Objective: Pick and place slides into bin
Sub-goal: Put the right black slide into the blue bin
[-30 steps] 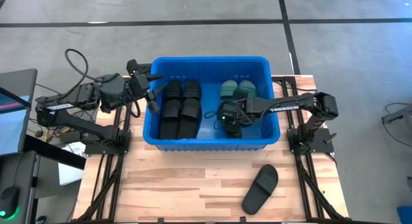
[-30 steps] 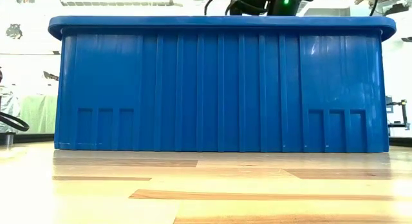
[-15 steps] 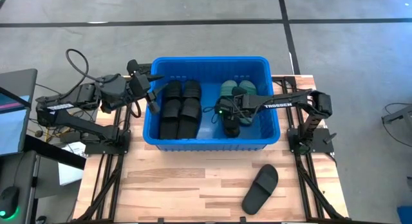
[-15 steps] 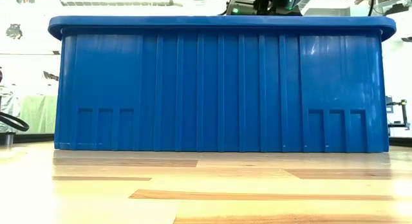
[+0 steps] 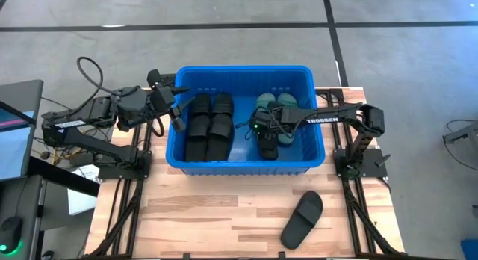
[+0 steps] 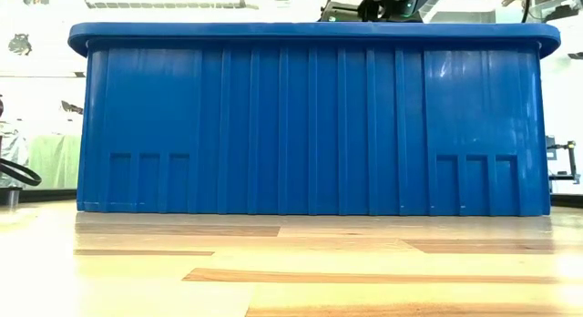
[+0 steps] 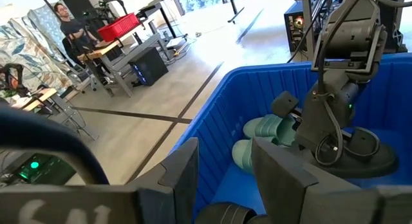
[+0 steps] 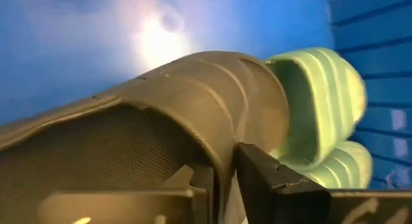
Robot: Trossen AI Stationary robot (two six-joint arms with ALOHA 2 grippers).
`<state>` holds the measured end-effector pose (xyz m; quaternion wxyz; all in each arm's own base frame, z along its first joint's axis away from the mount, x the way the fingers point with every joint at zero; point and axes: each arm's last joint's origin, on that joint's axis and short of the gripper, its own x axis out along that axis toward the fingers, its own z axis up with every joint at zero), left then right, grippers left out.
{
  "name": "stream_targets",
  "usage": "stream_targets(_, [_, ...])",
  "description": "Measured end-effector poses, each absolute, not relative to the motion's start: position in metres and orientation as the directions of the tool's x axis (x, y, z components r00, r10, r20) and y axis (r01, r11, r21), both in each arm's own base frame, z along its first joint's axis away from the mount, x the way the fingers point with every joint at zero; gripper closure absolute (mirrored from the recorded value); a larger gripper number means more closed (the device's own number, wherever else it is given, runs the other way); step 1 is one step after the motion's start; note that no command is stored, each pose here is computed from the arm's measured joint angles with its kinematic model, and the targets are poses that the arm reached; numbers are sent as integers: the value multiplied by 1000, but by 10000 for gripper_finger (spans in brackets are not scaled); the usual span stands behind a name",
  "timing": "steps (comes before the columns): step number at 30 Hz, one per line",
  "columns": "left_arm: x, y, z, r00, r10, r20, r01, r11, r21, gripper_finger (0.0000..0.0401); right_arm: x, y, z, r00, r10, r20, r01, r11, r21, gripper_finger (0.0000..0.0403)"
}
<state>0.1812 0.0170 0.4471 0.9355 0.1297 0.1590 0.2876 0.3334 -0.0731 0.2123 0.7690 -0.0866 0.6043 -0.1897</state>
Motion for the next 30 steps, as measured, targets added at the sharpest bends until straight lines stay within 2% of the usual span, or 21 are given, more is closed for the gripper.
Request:
stream_targets(10, [181, 17, 447, 783, 580, -223, -498, 800, 335, 268, 333, -76, 211, 239, -239, -941, 152, 966, -207, 331])
stream_targets(20, [181, 18, 447, 768, 602, -220, -517, 785, 341, 268, 336, -95, 225, 283, -218, -934, 186, 968, -169, 258])
stream_targets(30, [181, 18, 447, 767, 602, -224, -515, 785, 344, 268, 331, -103, 224, 274, -139, -952, 154, 983, -99, 204])
